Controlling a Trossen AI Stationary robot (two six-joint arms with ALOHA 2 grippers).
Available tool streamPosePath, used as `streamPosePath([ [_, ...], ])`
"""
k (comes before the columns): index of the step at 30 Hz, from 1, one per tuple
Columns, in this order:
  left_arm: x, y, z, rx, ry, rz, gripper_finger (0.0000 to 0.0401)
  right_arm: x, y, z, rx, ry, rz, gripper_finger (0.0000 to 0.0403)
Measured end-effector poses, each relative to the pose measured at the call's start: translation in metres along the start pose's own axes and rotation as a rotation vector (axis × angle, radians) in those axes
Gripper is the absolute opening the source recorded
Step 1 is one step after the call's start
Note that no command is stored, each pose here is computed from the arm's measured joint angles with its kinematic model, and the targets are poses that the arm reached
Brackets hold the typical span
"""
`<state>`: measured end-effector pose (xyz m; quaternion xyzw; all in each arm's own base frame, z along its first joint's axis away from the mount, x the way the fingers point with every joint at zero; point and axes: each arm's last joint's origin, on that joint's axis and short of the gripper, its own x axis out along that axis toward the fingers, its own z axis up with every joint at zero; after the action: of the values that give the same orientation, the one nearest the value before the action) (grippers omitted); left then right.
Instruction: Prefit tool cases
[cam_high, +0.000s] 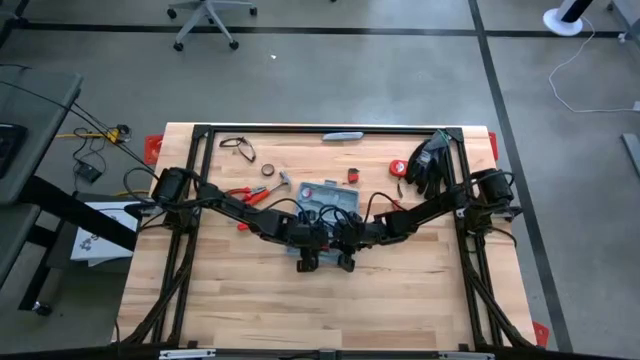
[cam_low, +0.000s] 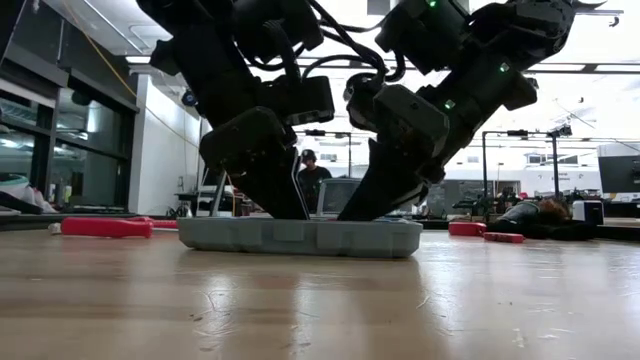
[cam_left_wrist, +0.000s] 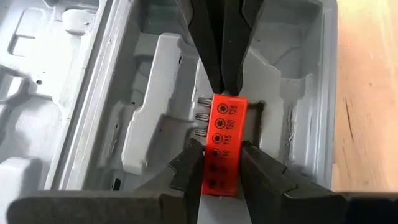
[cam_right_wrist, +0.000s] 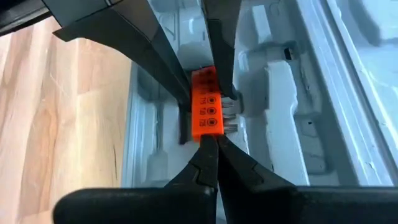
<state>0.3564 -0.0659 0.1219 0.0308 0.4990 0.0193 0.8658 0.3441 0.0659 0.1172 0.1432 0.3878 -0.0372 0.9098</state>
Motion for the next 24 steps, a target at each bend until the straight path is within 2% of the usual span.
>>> streamPosePath([
  [24, 0.0003, 0.0019, -0.0039, 0.009, 0.046, -0.018, 0.0074, -0.0021, 0.0065, 0.0061, -0.036, -0.089, -0.005, 0.0000],
])
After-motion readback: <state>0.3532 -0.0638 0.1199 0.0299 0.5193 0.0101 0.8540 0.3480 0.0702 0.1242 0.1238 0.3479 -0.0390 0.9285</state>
